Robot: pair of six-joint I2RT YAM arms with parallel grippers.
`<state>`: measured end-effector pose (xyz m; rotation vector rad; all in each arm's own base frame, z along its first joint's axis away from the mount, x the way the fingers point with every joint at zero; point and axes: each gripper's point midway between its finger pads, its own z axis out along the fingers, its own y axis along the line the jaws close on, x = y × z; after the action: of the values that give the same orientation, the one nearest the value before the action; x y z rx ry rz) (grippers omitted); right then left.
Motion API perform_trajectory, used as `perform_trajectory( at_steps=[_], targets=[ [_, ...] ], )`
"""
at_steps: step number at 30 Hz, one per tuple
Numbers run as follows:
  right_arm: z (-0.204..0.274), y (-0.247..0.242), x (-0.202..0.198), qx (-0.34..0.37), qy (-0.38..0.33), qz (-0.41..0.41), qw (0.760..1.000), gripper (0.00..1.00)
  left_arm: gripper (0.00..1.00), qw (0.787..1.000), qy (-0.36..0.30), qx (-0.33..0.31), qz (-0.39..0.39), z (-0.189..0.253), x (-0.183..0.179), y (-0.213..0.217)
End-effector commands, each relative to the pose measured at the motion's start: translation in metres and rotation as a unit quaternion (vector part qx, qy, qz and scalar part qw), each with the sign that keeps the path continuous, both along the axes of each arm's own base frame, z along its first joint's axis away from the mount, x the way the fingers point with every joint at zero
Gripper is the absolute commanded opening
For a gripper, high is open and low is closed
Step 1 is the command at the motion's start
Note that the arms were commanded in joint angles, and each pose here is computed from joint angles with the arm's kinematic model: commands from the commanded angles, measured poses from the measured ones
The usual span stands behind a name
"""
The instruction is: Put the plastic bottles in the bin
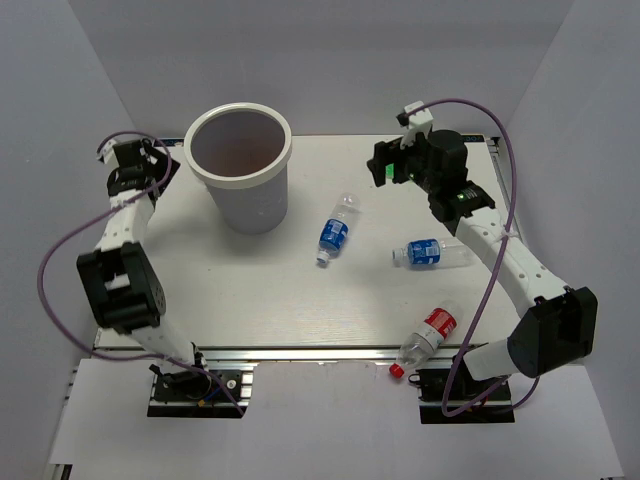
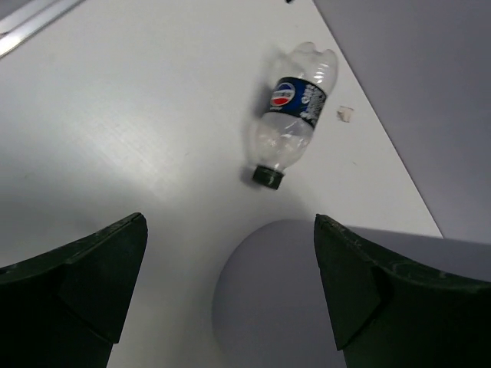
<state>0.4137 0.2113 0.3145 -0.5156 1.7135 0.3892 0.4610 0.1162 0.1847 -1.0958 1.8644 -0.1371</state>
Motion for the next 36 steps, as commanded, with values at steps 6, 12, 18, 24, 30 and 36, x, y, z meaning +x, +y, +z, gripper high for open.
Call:
perform_trajectory(
  at_steps=[6, 12, 18, 24, 30, 36],
  targets=[
    [-0.005, -0.039, -0.014, -0.001, -0.003, -0.056, 0.998, 0.89, 0.98, 0.990, -0.017, -0.011, -0.142, -0.017, 0.107, -0.014],
    [-0.027, -0.056, -0.003, -0.012, 0.027, -0.086, 0.996, 0.89, 0.98, 0.980, -0.031, -0.039, -0.192, -0.049, 0.161, -0.024],
    [-0.037, -0.064, 0.006, -0.018, 0.045, -0.100, 0.994, 0.89, 0.98, 0.977, -0.010, -0.006, -0.211, -0.075, 0.188, -0.042],
    [-0.049, -0.070, 0.011, -0.026, 0.060, -0.106, 0.992, 0.89, 0.98, 0.983, 0.048, 0.029, -0.177, -0.124, 0.197, -0.038],
    [-0.054, -0.074, 0.013, -0.035, 0.073, -0.115, 0.990, 0.89, 0.78, 0.986, 0.079, 0.052, -0.140, -0.125, 0.187, -0.022],
    [-0.051, -0.071, 0.007, -0.022, 0.067, -0.104, 0.992, 0.89, 0.48, 0.988, 0.067, 0.112, -0.084, -0.054, 0.162, 0.002]
  ],
)
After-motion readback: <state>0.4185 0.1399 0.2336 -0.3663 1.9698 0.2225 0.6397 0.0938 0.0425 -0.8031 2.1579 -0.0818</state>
